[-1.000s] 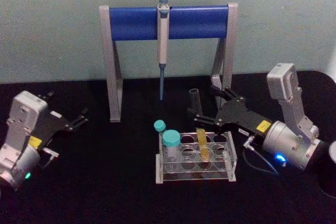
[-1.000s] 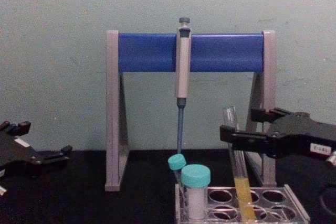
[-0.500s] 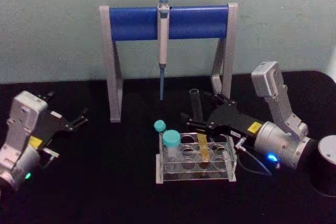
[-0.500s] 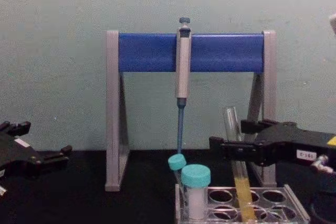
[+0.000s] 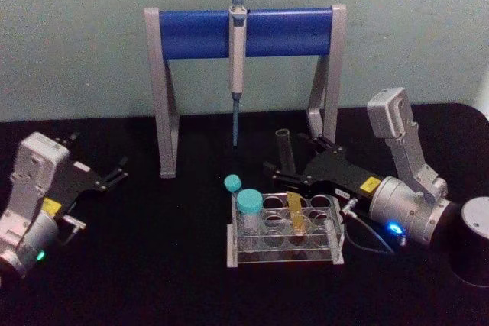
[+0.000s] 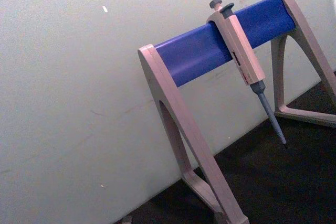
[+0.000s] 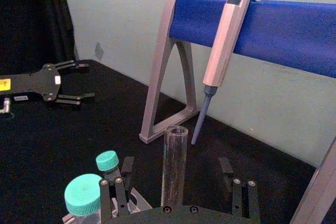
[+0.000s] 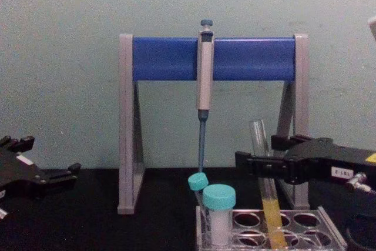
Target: Pick up the test tube from the test tube rack, shake it, then place it back into the test tube rack.
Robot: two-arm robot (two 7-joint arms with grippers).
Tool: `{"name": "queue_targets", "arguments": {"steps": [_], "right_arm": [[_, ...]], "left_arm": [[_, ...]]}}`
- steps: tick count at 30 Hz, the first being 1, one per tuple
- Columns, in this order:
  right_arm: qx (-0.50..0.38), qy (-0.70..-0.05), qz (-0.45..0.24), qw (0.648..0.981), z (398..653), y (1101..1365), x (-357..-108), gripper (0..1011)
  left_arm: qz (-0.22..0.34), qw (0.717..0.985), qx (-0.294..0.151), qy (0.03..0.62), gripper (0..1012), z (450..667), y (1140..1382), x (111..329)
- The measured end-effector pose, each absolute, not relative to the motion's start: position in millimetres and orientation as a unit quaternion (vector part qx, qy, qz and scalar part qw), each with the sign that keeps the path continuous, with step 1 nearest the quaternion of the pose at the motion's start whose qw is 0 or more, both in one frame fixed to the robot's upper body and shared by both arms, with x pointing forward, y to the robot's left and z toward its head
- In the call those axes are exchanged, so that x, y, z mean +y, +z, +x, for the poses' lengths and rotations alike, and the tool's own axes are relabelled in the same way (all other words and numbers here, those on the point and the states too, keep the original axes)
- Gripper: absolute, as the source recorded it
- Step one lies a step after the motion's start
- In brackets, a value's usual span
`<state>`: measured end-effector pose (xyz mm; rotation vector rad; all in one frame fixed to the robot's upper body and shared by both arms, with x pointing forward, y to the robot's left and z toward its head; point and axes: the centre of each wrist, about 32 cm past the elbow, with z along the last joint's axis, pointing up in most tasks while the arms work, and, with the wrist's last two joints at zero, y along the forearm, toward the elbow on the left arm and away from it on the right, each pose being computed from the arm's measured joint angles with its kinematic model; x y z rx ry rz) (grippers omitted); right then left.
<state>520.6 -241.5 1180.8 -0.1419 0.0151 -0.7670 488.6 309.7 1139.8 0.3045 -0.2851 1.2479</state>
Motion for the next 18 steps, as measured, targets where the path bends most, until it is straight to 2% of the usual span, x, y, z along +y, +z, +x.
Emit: {"name": "queue_targets", "arguments": {"steps": [18], "right_arm": [[0.009, -0.374, -0.066, 0.925, 520.4, 1180.9, -241.7, 1000]], "left_arm": [[0.141, 0.791, -0.132, 0.580, 1001, 488.6, 1139.8, 309.7]]}}
